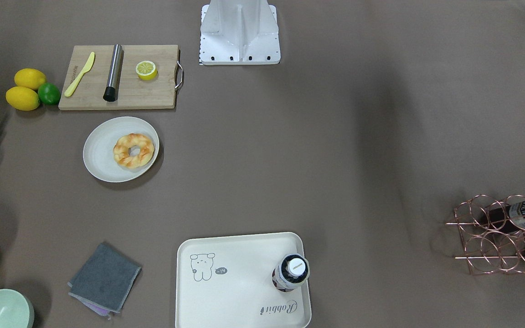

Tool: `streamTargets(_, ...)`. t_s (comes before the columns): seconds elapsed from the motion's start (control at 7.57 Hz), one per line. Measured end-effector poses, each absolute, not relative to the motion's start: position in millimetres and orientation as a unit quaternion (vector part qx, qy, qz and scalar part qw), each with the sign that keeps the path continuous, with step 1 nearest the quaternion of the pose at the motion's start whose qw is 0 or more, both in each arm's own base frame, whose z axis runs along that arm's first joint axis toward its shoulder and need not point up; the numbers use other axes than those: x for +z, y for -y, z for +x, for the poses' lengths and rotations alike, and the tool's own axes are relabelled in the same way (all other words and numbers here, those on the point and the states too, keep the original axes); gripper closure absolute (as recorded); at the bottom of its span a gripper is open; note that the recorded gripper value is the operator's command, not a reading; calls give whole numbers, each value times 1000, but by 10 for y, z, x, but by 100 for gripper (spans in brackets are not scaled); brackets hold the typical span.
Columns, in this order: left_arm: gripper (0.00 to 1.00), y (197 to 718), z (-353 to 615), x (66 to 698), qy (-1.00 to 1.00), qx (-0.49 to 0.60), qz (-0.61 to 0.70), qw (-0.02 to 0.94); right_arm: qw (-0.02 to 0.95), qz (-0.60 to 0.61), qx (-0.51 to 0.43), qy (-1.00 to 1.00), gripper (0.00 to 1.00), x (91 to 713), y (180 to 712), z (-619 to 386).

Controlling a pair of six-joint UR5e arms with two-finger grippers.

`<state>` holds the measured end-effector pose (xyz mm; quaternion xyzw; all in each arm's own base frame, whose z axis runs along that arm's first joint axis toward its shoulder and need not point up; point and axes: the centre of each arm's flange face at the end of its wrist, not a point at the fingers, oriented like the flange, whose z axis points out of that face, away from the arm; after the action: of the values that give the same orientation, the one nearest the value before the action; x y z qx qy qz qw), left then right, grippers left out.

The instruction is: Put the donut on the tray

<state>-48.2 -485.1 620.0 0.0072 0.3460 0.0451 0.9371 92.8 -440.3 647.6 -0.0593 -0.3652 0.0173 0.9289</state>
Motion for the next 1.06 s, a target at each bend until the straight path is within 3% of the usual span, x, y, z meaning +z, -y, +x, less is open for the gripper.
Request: streamTargets(1.06, 2, 4846, -473, 6258, -347, 44, 1, 937, 928, -19, 4, 371, 0, 6169, 4626, 592)
